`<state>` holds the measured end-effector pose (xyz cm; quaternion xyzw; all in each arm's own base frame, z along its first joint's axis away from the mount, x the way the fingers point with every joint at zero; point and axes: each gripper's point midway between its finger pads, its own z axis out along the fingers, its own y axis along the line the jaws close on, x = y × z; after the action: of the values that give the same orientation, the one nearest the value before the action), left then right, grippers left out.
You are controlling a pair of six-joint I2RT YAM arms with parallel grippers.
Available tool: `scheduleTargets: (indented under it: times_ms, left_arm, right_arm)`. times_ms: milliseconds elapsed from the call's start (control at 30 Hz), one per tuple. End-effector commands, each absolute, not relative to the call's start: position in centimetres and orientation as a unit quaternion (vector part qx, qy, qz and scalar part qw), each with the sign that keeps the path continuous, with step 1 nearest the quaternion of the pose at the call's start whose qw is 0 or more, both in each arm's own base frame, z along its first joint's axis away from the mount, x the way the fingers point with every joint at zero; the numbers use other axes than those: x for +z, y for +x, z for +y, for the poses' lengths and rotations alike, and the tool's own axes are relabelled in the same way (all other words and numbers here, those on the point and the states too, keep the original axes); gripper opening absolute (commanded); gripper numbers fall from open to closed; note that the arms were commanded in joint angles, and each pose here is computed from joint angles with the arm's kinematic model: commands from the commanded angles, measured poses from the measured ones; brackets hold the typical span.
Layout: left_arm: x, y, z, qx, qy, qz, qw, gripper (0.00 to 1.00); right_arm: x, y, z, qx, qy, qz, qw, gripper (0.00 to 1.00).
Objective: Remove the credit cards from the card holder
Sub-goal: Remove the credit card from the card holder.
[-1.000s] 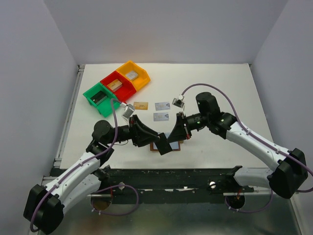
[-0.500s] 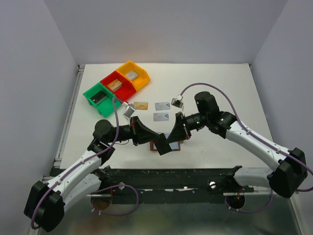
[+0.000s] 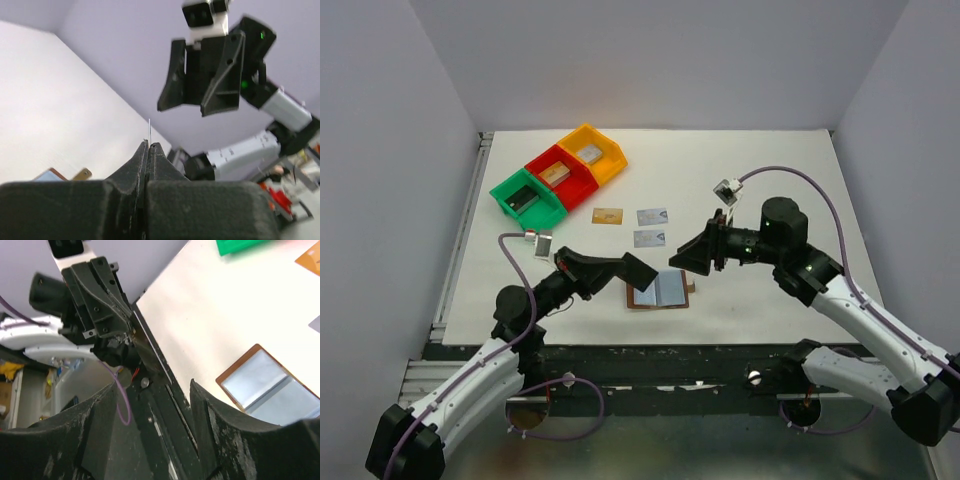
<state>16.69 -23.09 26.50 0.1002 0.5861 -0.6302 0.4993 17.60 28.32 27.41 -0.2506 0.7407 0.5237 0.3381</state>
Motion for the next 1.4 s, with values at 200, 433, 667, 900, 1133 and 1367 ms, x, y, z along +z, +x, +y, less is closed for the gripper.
scheduleTargets:
  times_ms: [200,433,667,900,1133,1367]
  left_arm:
    - [31.1,19.0,-16.5,-0.631,-0.076,0.439,0.635,0.0]
    - [31.7,19.2,-16.9,-0.641,-0.077,0.44,0.625,0.0]
    - [31.7,19.4,-17.3,-0.647,-0.077,0.444,0.615,0.0]
    - [32.0,19.3,-17.6,-0.652,-0.07,0.443,0.611,0.0]
    - [31.9,19.4,-17.6,-0.651,-0.072,0.446,0.61,0.0]
    - [31.8,19.5,-17.9,-0.652,-0.07,0.45,0.606,0.0]
  right_arm:
    - [28.5,19.2,31.4,0.636,-0.179,0.68,0.319,0.68]
    - [29.6,18.8,32.9,0.66,-0.192,0.657,0.309,0.68]
    - [30.0,18.4,34.2,0.659,-0.212,0.658,0.297,0.66]
    - [28.4,18.8,35.1,0.649,-0.204,0.677,0.281,0.6]
    - [27.7,19.1,35.5,0.639,-0.204,0.691,0.269,0.56]
    - [28.0,18.9,36.1,0.647,-0.214,0.685,0.257,0.35]
